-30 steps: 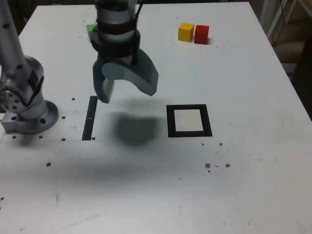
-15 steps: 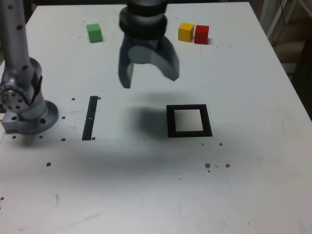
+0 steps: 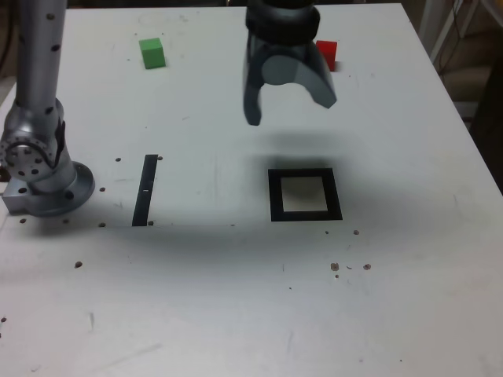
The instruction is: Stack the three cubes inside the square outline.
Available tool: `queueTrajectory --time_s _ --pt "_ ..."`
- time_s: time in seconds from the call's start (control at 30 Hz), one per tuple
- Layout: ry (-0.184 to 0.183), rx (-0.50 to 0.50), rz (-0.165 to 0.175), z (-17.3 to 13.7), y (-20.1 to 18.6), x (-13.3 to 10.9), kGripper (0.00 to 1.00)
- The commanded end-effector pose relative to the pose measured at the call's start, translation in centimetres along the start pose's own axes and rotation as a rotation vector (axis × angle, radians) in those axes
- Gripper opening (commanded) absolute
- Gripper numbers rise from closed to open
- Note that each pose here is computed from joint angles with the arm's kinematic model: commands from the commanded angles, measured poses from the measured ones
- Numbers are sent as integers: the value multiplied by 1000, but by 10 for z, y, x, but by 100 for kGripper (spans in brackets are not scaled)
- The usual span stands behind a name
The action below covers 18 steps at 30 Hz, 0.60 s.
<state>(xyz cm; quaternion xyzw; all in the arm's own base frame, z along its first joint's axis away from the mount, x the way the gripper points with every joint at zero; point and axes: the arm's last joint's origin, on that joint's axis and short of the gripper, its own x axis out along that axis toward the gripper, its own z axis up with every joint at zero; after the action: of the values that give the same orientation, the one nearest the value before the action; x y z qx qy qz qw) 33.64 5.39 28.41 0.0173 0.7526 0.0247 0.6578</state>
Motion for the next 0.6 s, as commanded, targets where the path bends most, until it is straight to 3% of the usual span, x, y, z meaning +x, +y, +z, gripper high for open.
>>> queueTrajectory --time_s 0.0,0.57 --pt "6 -6 -2 5 4 1 98" --pt "18 -83 11 55 67 -5 98"
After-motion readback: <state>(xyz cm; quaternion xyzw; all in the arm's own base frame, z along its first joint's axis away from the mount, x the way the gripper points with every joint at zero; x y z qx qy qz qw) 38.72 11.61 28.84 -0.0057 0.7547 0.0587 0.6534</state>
